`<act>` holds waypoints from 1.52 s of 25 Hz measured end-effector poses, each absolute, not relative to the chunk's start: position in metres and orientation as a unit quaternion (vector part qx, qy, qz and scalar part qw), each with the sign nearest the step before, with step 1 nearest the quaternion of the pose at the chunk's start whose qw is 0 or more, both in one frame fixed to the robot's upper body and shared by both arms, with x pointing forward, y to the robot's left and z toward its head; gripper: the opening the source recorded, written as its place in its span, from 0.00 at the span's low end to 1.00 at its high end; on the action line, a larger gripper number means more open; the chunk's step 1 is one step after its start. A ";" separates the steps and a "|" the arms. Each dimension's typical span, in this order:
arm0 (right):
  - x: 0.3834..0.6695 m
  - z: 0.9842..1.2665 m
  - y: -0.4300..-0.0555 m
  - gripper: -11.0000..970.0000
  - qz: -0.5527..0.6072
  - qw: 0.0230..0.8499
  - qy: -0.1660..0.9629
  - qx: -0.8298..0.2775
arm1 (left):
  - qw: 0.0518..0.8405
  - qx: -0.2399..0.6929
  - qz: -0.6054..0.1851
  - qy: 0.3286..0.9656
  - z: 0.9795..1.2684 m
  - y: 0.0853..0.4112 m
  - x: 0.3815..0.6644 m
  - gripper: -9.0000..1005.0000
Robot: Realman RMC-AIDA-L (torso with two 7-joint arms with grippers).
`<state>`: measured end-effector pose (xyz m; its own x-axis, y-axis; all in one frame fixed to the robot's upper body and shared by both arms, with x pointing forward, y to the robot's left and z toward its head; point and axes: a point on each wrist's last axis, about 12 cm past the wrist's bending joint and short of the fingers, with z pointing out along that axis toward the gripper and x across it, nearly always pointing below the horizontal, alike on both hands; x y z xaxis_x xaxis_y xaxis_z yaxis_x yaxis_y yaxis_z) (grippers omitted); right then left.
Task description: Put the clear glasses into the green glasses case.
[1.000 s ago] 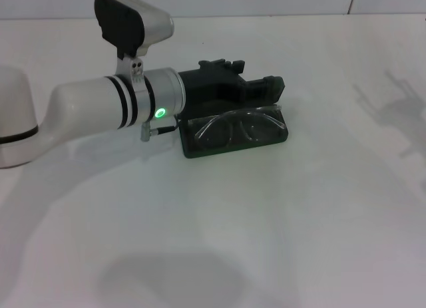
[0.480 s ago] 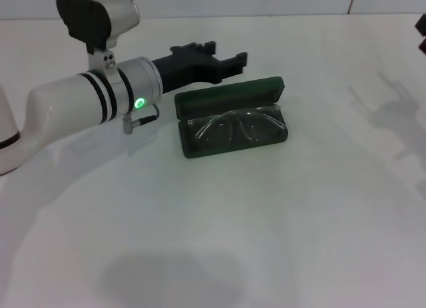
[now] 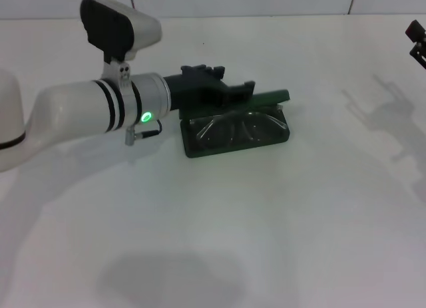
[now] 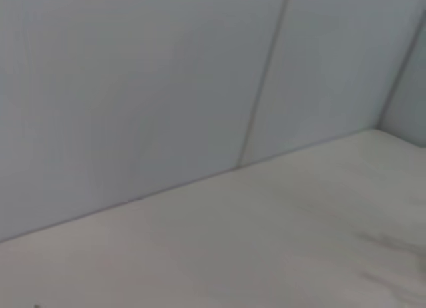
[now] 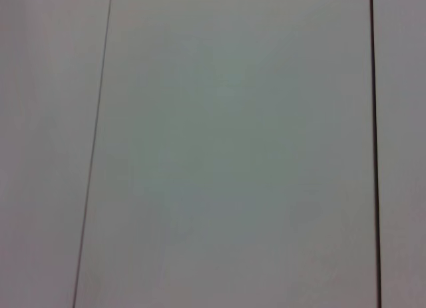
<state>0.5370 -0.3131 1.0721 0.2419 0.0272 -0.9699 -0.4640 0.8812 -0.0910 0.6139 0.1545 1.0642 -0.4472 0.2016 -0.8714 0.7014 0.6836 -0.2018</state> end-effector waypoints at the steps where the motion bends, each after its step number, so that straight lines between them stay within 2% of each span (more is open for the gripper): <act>1: 0.537 1.072 -0.313 0.75 0.160 0.766 0.595 -0.184 | 0.444 0.289 -0.281 0.801 1.062 0.155 0.612 0.76; 9: 0.543 1.071 -0.312 0.75 0.152 0.760 0.604 -0.183 | 0.450 0.327 -0.265 0.787 1.048 0.161 0.594 0.76; 20: 0.549 1.073 -0.307 0.75 0.154 0.760 0.604 -0.186 | 0.488 0.325 -0.272 0.763 1.053 0.168 0.587 0.76; 26: 0.552 1.074 -0.299 0.75 0.170 0.750 0.603 -0.211 | 0.524 0.321 -0.336 0.714 1.071 0.172 0.582 0.76; 29: 0.563 1.082 -0.283 0.75 0.229 0.707 0.610 -0.277 | 0.556 0.316 -0.378 0.669 1.081 0.189 0.570 0.76; 33: 0.572 1.097 -0.266 0.75 0.315 0.609 0.613 -0.393 | 0.582 0.326 -0.409 0.622 1.085 0.216 0.548 0.76; 38: 0.569 1.110 -0.259 0.75 0.370 0.526 0.587 -0.491 | 0.586 0.373 -0.436 0.572 1.080 0.234 0.513 0.76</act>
<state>0.5687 -0.2593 1.1101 0.0360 -0.1876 -0.9816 -0.9664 0.2437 -0.0820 0.5132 0.2345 1.0803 -0.0355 -0.0850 -0.9957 0.9379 0.3413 -0.0626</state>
